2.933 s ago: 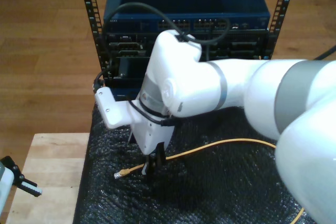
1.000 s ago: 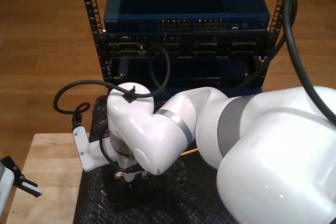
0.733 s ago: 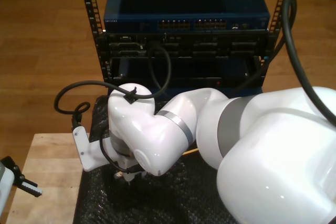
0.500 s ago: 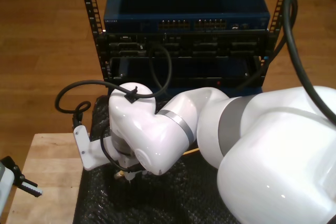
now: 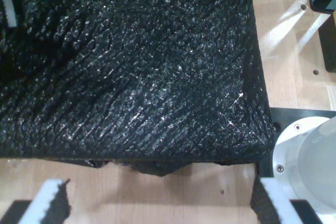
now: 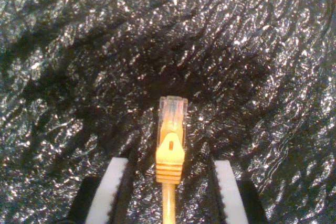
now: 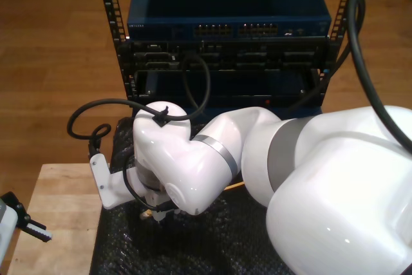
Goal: Grab the cable and plug it in
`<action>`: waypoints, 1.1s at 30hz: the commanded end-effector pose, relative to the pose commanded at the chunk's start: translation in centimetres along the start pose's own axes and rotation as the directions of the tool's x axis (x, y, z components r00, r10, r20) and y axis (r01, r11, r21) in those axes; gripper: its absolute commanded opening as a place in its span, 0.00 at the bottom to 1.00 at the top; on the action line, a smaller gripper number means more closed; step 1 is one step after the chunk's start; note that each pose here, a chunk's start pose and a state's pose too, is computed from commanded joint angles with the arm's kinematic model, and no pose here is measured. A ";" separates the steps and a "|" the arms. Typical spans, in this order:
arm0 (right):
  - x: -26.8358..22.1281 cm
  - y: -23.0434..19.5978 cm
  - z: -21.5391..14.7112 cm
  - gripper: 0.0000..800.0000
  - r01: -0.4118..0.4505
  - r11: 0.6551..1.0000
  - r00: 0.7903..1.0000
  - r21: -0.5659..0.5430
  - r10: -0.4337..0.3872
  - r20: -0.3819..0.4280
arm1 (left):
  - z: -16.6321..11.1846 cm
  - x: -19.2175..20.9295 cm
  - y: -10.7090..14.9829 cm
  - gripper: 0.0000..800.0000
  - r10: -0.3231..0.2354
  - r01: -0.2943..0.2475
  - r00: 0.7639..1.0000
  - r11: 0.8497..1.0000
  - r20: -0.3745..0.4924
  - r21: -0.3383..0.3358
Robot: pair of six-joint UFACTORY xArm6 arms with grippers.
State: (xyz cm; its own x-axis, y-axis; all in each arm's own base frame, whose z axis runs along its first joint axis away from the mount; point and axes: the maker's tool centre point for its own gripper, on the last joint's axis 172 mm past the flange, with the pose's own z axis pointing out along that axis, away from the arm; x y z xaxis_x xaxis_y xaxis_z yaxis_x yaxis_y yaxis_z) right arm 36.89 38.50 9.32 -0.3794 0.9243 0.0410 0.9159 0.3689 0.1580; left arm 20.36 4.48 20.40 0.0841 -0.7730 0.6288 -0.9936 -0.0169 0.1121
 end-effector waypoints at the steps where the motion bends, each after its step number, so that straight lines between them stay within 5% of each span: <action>1: 0.0 0.0 0.0 0.41 0.000 1.000 1.000 0.000 0.000 0.000 | 0.0 0.0 0.0 1.00 0.001 -0.001 1.000 1.000 0.001 0.001; 33: -0.5 0.2 0.0 0.30 -0.006 0.999 0.999 -0.036 0.007 0.041 | 0.0 0.0 0.0 1.00 0.000 0.000 1.000 1.000 0.000 0.000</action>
State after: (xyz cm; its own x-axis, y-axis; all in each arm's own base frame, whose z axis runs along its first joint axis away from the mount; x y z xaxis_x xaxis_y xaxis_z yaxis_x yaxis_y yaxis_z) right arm 37.27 38.14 9.30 -0.3669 0.9302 0.0015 0.9128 0.3597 0.1933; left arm 20.36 4.48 20.40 0.0841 -0.7730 0.6288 -0.9936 -0.0169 0.1121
